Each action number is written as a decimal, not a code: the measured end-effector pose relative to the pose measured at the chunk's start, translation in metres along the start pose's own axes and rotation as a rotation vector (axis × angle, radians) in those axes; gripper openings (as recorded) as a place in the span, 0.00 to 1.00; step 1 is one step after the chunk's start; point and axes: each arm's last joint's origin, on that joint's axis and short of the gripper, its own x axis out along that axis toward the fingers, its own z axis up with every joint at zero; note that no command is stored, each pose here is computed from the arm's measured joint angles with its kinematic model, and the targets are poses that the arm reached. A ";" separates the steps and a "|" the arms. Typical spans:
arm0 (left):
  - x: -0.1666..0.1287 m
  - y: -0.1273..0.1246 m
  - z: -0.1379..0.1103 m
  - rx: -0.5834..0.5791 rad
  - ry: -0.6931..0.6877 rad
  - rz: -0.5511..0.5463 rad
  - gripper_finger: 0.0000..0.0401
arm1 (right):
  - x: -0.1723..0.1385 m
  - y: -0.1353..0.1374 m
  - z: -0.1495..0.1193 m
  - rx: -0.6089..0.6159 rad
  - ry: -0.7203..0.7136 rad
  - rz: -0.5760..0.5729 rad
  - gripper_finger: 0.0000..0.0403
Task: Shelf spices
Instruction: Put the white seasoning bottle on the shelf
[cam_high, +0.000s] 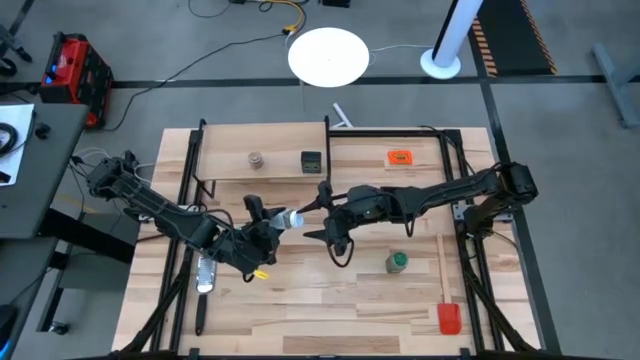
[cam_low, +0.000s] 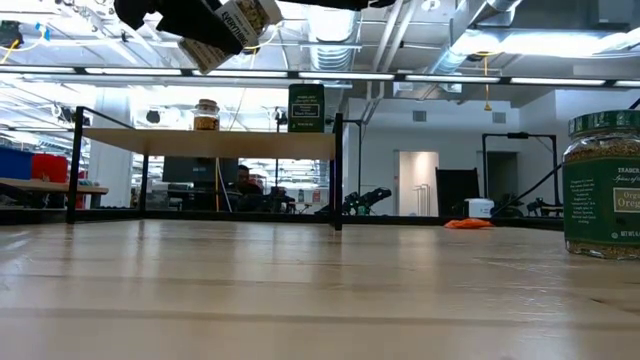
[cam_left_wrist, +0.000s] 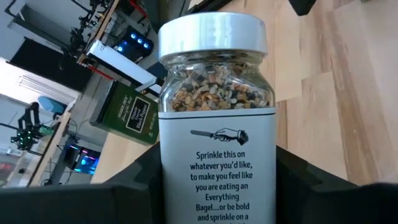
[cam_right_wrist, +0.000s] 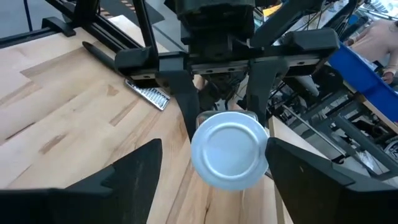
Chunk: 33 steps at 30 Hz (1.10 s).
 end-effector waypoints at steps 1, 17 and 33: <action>0.000 0.000 0.001 0.006 -0.003 0.001 0.42 | 0.000 -0.001 0.000 0.000 0.000 -0.002 0.73; 0.005 0.006 0.011 0.053 -0.064 0.013 0.42 | 0.001 -0.006 0.005 -0.021 -0.025 -0.027 0.73; 0.005 0.006 0.012 0.044 -0.066 0.023 0.42 | 0.002 -0.010 0.009 -0.023 0.016 -0.041 0.64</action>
